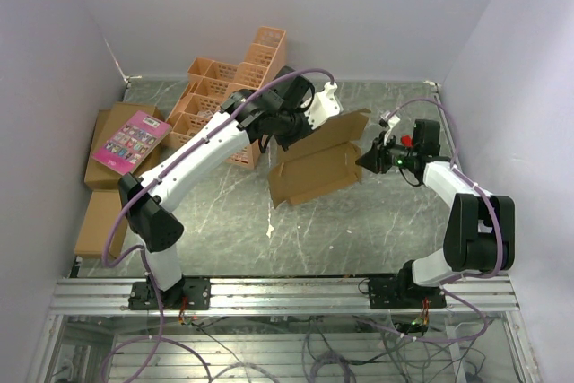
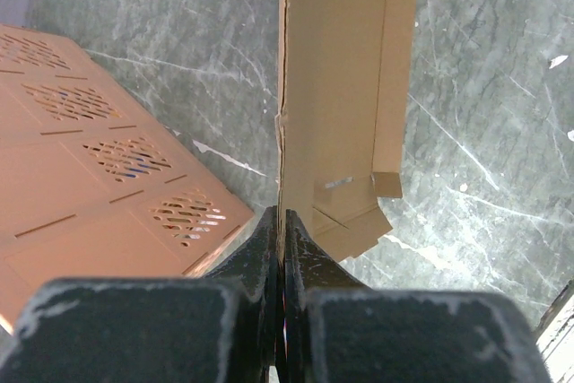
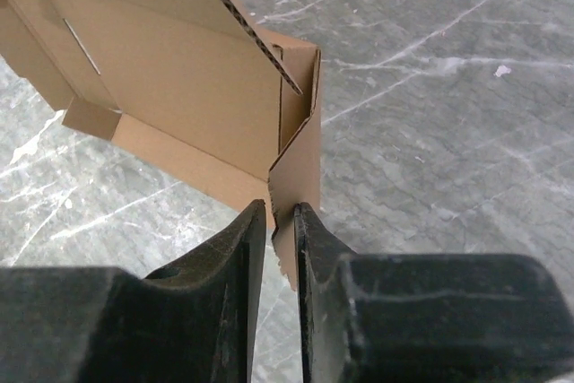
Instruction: Fold the paper box
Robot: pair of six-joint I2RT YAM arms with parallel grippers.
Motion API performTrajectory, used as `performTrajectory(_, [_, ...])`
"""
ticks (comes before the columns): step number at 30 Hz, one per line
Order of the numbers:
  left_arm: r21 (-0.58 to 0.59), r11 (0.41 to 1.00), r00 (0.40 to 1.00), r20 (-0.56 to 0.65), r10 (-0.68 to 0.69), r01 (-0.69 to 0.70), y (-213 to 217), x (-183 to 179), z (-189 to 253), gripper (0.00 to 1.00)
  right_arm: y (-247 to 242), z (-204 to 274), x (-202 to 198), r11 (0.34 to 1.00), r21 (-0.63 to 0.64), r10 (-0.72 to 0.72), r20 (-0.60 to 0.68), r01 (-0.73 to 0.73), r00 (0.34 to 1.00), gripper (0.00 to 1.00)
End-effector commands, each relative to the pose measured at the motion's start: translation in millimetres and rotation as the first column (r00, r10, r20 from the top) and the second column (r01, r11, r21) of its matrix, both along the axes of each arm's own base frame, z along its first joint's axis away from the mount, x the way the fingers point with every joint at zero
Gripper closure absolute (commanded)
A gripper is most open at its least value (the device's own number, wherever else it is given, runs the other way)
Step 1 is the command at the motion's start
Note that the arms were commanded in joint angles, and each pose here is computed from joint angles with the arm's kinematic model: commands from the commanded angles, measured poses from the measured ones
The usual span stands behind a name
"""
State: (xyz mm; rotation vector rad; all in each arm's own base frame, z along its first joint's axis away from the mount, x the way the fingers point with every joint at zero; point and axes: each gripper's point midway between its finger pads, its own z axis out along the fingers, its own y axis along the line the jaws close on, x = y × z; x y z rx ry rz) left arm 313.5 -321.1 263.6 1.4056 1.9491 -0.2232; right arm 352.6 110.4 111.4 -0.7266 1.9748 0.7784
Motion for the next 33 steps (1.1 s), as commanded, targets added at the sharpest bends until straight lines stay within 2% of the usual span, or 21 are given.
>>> performTrajectory(1, [-0.037, 0.999, 1.000, 0.007, -0.011, 0.012, 2, -10, 16, 0.93, -6, 10, -12, 0.997, 0.031, 0.066, 0.042, -0.067, 0.997, 0.80])
performTrajectory(3, [-0.042, 0.999, 1.000, 0.008, -0.021, 0.022, 2, -11, 17, 0.93, -10, 14, -17, 0.995, 0.056, 0.085, 0.044, -0.088, 0.995, 0.79])
performTrajectory(9, [-0.050, 0.997, 0.998, 0.023, -0.050, 0.051, 2, -17, 20, 0.93, -34, 42, -25, 0.983, 0.135, 0.108, 0.123, -0.125, 0.987, 0.65])
performTrajectory(14, [-0.045, 0.997, 0.997, 0.032, -0.065, 0.067, 1, -21, 20, 0.93, -55, 49, -9, 0.991, 0.125, 0.024, 0.131, -0.040, 0.991, 0.65])
performTrajectory(16, [-0.042, 0.996, 0.997, 0.038, -0.073, 0.075, 0, -23, 21, 0.93, -69, 46, 9, 0.992, 0.095, -0.094, 0.115, 0.084, 0.989, 0.75])
performTrajectory(18, [-0.044, 0.996, 0.996, 0.043, -0.080, 0.082, -1, -25, 21, 0.93, -86, 40, 28, 0.973, 0.071, -0.227, 0.103, 0.220, 0.968, 0.89])
performTrajectory(19, [-0.045, 0.995, 0.996, 0.045, -0.082, 0.084, -1, -26, 22, 0.93, -90, 37, 34, 0.967, 0.069, -0.253, 0.100, 0.247, 0.962, 0.94])
performTrajectory(22, [-0.046, 0.995, 0.995, 0.050, -0.090, 0.093, -4, -28, 22, 0.93, -75, 20, 39, 0.978, 0.075, -0.197, 0.038, 0.194, 0.980, 1.00])
performTrajectory(27, [-0.035, 0.994, 0.992, 0.068, -0.103, 0.105, -7, -35, 21, 0.93, -34, 3, 22, 0.989, 0.143, -0.040, -0.012, 0.042, 0.999, 1.00])
performTrajectory(33, [-0.015, 0.993, 0.987, 0.110, -0.115, 0.117, -10, -46, 17, 0.93, -19, 1, -10, 0.984, 0.170, 0.057, -0.003, -0.056, 0.998, 0.94])
